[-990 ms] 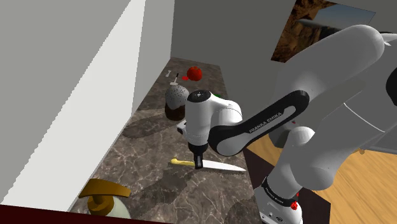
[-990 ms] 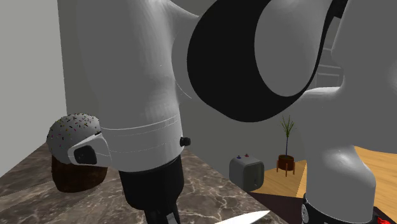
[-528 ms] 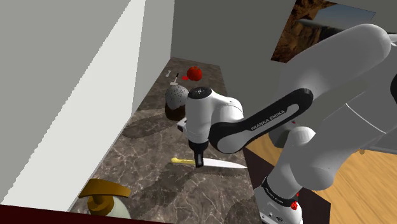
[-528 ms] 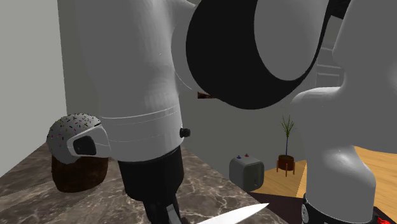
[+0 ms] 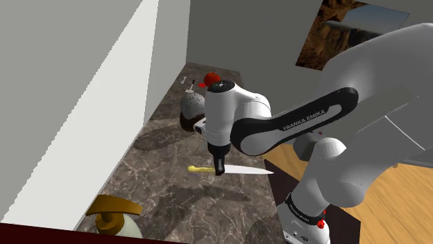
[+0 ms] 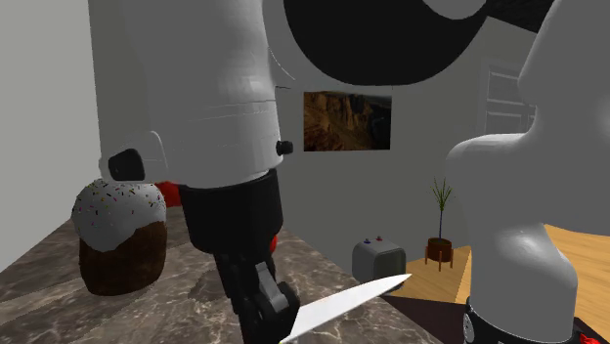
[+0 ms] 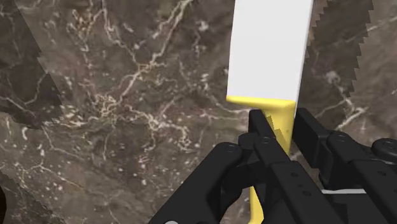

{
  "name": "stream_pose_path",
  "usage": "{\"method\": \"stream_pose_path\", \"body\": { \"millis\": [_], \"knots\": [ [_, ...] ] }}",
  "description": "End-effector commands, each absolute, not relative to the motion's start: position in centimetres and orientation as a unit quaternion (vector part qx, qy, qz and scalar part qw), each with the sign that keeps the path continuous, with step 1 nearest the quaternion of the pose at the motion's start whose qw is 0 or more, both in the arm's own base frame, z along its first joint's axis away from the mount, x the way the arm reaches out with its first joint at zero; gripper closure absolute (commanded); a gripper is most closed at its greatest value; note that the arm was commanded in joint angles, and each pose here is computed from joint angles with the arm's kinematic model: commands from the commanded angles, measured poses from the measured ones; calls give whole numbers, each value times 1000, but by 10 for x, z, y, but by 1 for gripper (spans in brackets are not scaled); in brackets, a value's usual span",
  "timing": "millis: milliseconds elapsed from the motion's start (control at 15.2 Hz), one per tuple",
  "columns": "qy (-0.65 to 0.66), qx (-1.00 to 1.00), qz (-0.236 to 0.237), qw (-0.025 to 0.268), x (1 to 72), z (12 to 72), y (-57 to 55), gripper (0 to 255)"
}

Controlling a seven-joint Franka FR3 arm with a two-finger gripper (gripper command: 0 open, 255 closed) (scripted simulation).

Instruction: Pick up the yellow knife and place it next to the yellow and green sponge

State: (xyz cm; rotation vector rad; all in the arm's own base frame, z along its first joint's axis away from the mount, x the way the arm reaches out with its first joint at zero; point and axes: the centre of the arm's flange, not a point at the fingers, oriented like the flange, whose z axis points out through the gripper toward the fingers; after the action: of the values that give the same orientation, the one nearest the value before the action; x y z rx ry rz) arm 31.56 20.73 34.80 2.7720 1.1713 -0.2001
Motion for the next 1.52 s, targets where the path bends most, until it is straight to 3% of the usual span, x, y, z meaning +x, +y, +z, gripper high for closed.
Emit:
{"method": "stream_pose_path", "body": {
  "millis": [0,396,1452],
  "knots": [
    [388,917,-67,63,316,358,207,255],
    [388,917,-67,63,316,389,207,255],
    [388,917,-67,63,443,390,39,255]
  ]
}}
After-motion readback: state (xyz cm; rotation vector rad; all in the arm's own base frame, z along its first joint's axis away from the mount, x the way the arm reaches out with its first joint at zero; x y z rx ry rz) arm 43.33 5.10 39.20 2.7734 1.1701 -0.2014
